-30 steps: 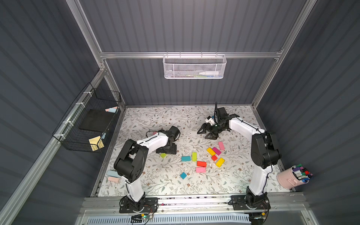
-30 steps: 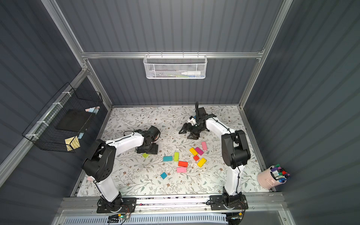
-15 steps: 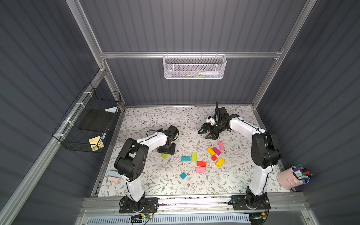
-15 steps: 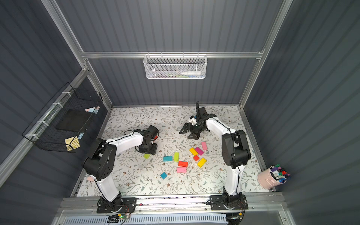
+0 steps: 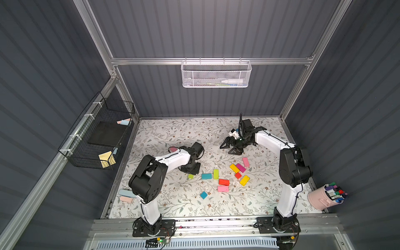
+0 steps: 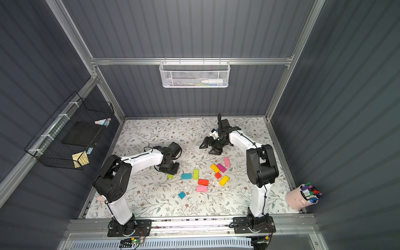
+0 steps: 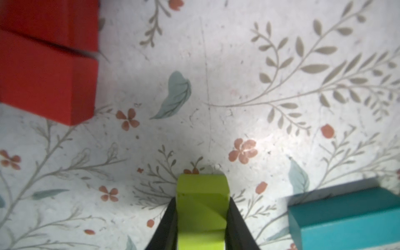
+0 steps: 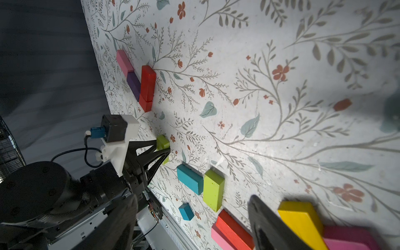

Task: Assemble the letter v with building blocks
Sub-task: Pick up the building block from the center of the board.

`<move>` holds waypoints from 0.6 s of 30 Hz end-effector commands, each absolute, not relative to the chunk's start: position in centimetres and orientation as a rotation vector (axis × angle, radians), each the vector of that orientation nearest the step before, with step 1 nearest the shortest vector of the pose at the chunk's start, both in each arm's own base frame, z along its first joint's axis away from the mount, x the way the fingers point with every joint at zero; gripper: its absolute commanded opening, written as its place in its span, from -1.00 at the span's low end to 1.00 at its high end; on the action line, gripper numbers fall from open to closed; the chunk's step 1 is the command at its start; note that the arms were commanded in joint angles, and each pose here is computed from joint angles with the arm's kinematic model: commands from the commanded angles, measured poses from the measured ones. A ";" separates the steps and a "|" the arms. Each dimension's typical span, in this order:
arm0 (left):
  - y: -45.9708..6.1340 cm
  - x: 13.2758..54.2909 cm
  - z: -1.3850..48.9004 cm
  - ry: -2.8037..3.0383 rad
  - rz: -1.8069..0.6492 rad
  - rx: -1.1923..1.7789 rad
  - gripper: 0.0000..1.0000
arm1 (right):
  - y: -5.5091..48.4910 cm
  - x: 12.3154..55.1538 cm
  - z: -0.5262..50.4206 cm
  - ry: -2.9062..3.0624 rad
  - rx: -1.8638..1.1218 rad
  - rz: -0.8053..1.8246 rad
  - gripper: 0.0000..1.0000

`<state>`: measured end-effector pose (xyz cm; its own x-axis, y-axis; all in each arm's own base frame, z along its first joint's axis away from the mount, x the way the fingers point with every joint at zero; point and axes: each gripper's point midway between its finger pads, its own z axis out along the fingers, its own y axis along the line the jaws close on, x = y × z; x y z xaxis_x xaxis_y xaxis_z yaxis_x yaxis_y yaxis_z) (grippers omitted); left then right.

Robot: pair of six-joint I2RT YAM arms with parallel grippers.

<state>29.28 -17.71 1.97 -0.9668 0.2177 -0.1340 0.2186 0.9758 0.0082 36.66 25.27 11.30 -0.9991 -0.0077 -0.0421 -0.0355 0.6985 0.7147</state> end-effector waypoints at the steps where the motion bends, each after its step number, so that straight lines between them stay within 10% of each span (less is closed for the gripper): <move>1: -16.9 28.8 0.7 3.018 0.088 0.337 -1.00 | 24.6 36.3 11.4 2.871 -0.037 1.175 0.61; 11: -23.9 42.2 16.7 2.519 -0.013 0.392 -1.00 | 25.1 37.4 11.9 2.854 -0.029 1.194 0.60; 18: -21.9 48.2 11.8 2.495 0.419 0.678 -1.00 | 25.6 38.1 11.5 2.855 0.006 1.205 0.61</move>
<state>48.01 -25.03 18.38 -0.6941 0.3577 -0.6247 0.2993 0.9326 0.2015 37.62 25.44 11.96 -0.9982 0.0054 -0.0598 -0.0391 0.6970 0.7160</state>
